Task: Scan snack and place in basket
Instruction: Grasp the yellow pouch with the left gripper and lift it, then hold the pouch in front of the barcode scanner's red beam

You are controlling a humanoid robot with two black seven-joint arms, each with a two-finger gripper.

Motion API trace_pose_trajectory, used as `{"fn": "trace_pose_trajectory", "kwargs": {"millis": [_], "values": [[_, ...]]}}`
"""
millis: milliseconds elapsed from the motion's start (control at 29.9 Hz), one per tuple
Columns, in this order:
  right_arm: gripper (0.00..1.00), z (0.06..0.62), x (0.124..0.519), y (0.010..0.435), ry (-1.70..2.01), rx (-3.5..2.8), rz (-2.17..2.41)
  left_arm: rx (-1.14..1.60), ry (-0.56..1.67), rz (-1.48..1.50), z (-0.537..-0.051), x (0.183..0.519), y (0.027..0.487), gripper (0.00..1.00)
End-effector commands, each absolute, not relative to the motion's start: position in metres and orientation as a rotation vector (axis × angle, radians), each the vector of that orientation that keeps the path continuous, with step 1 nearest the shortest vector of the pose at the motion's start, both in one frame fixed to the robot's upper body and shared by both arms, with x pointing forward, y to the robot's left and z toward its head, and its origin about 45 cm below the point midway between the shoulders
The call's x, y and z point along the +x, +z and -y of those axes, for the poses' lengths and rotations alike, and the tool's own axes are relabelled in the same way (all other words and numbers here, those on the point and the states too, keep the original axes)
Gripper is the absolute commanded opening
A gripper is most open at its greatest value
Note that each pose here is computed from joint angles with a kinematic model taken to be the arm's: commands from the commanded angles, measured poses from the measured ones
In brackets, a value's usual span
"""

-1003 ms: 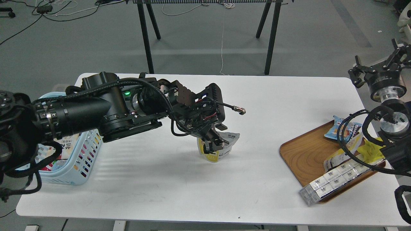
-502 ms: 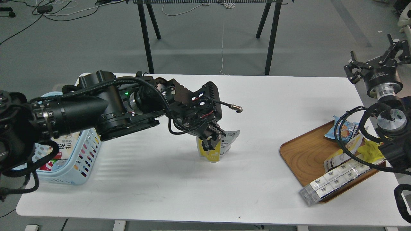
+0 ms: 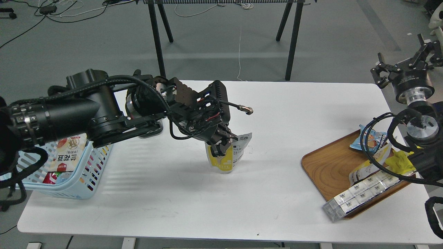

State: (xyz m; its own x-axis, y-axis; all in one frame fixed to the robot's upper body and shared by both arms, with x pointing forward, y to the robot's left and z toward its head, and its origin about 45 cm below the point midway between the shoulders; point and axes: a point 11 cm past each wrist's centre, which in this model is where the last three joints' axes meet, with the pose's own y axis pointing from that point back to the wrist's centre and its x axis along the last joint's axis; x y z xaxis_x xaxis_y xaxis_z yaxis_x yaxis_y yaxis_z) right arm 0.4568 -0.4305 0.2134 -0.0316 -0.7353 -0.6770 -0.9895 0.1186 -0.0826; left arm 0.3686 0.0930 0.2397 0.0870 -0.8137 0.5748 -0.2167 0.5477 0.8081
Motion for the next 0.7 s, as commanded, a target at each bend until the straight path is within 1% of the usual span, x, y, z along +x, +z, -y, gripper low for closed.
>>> {"fn": "trace_pose_trajectory", "kwargs": {"millis": [0,167,401,535,669], "values": [[1.00,0.430,0.458,0.215,0.563,-1.673,-1.819,0.950,-0.529,1.463,-0.114,0.368,0.255,0.00],[1.00,0.428,0.461,0.220,0.554,-1.677,-1.810,0.993,-0.509,1.446,-0.155,0.363,0.266,0.00],[1.00,0.427,0.464,0.226,0.545,-1.680,-1.799,1.135,-0.410,1.386,-0.237,0.373,0.281,0.00],[1.00,0.427,0.464,0.226,0.544,-1.680,-1.799,1.165,-0.384,1.377,-0.256,0.373,0.282,0.00],[1.00,0.426,0.464,0.226,0.546,-1.679,-1.798,1.175,-0.377,1.371,-0.260,0.374,0.283,0.00]]}}
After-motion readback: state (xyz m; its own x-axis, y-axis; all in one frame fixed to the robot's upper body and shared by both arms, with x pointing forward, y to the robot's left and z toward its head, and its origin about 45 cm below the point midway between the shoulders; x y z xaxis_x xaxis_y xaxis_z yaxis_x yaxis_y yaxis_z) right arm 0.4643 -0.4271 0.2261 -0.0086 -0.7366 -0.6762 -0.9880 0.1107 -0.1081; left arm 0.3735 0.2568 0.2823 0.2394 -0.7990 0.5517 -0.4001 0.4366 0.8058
